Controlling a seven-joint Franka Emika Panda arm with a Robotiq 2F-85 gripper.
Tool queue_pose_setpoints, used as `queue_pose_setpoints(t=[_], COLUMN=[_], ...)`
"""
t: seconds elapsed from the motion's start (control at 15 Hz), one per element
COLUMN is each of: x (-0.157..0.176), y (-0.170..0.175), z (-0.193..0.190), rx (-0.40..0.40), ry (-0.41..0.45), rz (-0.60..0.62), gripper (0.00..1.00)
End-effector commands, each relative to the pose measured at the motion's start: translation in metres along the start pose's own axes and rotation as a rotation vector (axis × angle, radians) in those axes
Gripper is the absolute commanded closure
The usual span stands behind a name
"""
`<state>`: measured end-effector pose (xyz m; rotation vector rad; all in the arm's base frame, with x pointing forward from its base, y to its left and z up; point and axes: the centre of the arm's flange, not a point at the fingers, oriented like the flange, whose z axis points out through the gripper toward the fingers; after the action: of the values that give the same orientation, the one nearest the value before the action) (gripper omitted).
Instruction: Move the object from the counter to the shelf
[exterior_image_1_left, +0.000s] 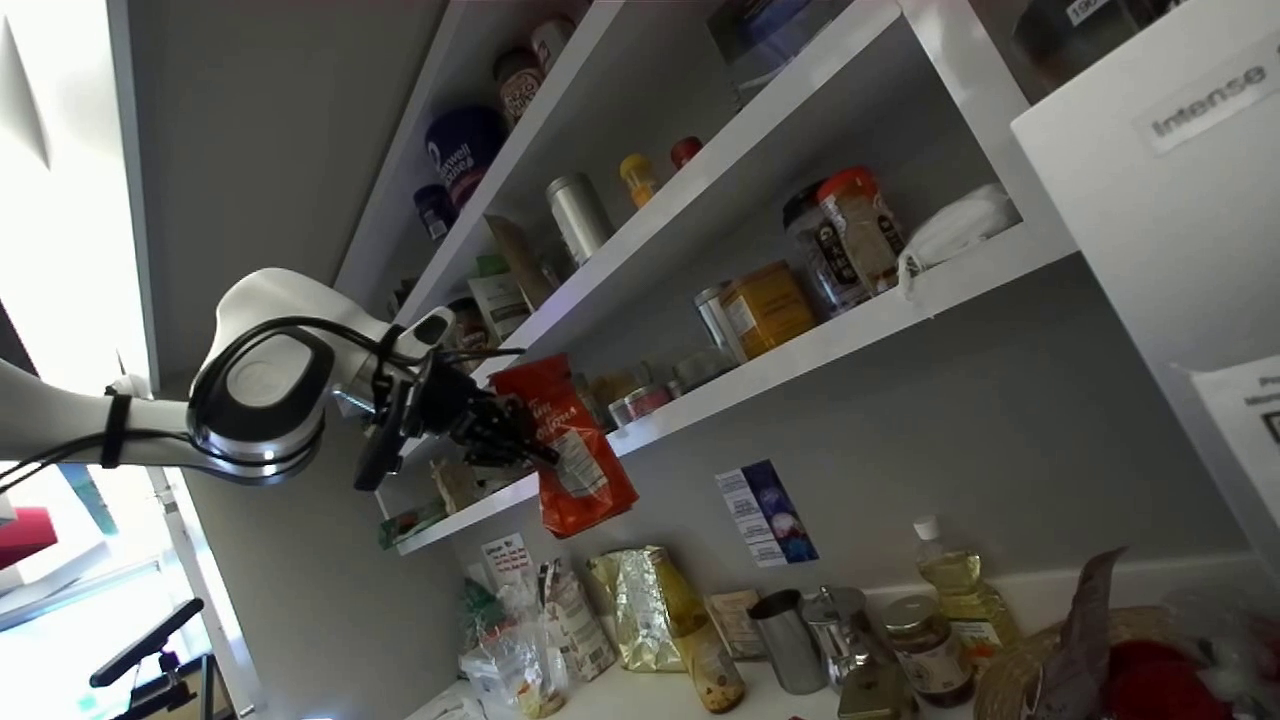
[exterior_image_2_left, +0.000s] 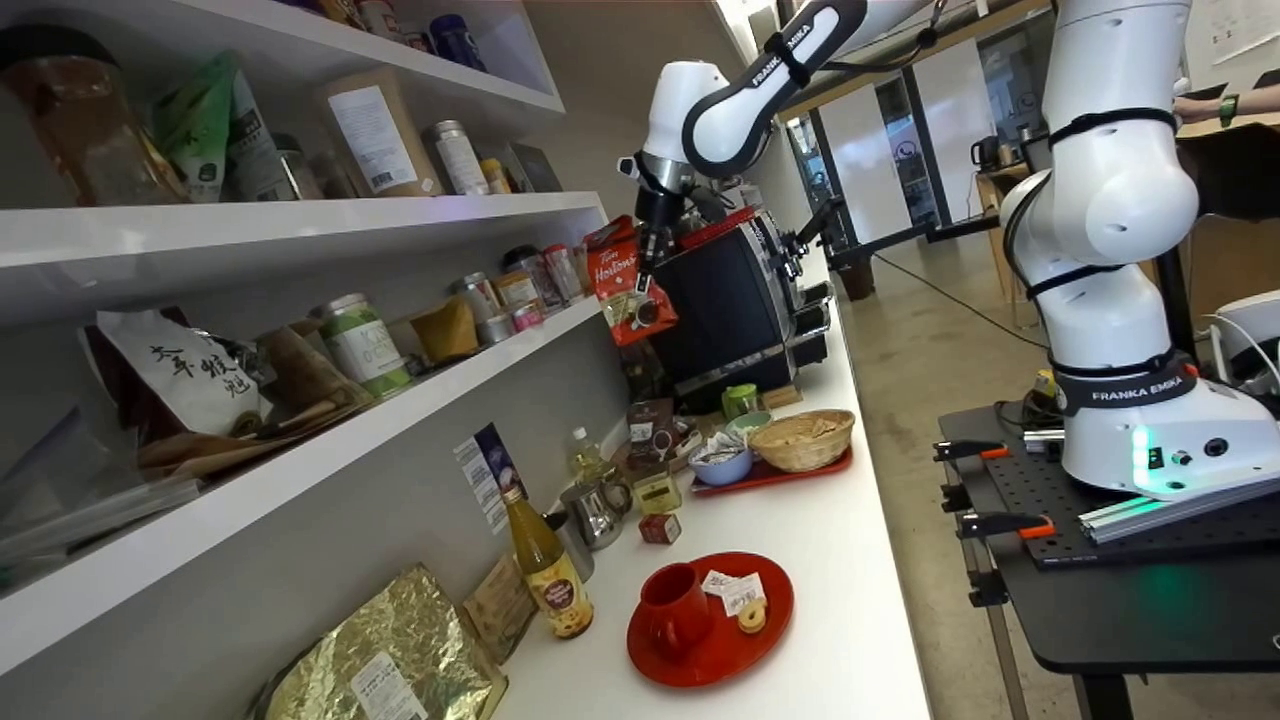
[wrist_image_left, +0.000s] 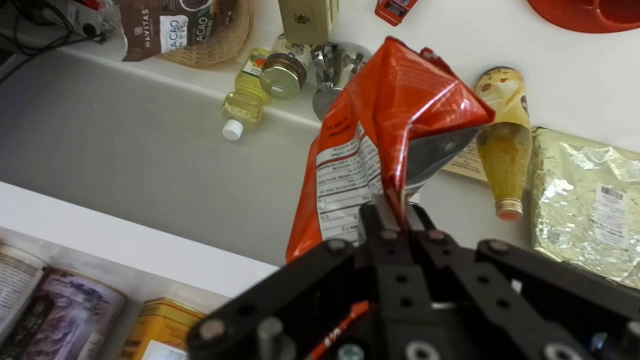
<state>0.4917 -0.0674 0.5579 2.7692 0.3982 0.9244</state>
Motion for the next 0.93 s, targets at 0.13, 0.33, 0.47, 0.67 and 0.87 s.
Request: queue_pose_setpoints(t=[0.13,0.33,0.47,0.67,0.87], x=[0.018,0.02,0.026,0.056,0.101], y=[0.042,0.063,0.075,0.072,0.055], z=[-0.014,-0.023,-0.023,-0.013,0.002], rx=[-0.048,-0.079,-0.085,-0.055,-0.041], ry=[-0.025,-0.022,-0.012,0.026,0.034], rz=[0.052,0.086,0.107,0.099,0.068], gripper=[0.99,0.99,0.99,0.99,0.99])
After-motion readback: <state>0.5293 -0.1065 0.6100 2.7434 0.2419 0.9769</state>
